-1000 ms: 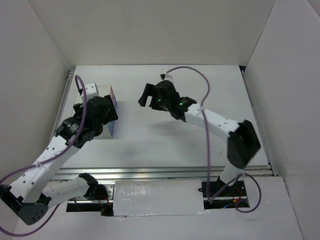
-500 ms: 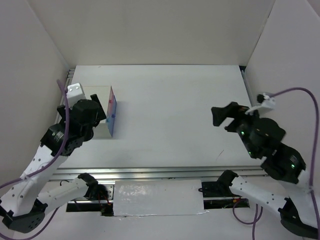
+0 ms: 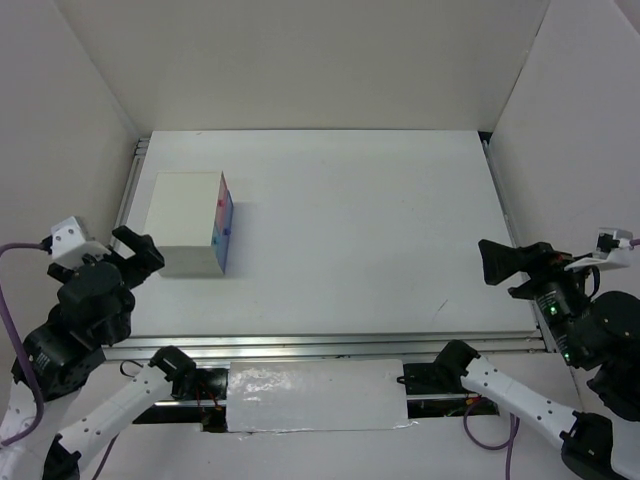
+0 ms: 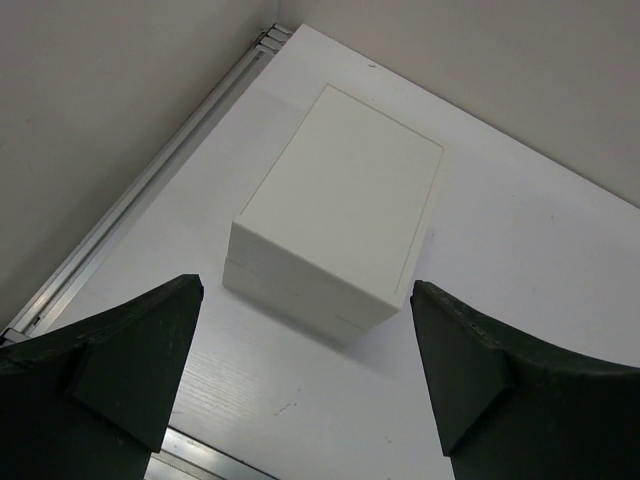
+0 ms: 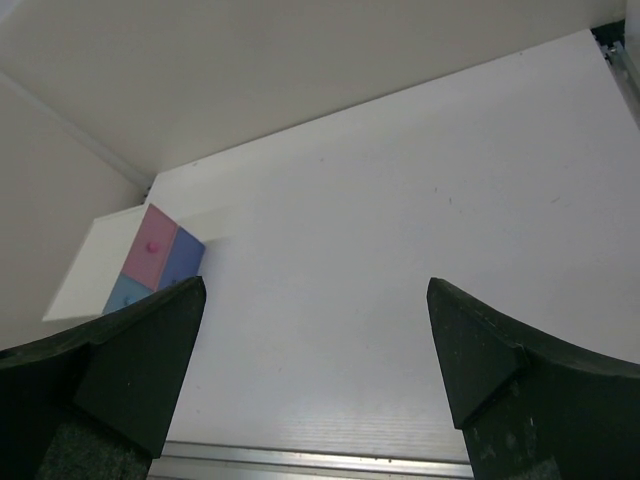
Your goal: Organize the makeup
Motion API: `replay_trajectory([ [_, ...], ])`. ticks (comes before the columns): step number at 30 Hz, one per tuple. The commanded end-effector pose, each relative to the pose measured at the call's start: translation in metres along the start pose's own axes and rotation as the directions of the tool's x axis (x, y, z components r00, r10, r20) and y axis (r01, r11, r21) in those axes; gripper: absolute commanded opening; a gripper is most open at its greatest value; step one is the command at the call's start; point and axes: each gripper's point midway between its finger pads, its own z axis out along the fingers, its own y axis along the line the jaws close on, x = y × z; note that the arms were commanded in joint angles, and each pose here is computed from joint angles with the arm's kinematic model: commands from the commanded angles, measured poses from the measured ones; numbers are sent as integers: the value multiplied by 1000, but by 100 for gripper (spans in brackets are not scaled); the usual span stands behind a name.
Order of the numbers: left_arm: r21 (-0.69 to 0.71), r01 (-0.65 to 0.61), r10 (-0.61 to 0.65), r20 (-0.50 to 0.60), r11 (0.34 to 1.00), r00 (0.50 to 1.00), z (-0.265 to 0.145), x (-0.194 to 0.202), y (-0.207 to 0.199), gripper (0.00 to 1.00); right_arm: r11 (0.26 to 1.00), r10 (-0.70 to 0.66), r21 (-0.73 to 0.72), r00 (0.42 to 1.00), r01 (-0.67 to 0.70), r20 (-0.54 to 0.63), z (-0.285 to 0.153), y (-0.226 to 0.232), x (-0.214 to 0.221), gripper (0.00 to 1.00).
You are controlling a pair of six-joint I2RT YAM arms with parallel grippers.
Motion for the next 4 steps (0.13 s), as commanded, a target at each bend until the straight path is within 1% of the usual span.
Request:
replay_trajectory([
  [1, -31, -2, 2, 17, 1000, 1000, 1, 0, 7, 99, 1000, -13, -8, 1000, 13, -6, -1, -3, 5, 100],
  [4, -37, 6, -5, 21, 999, 1000, 1, 2, 9, 99, 1000, -12, -10, 1000, 12, -6, 2, 0, 5, 100],
])
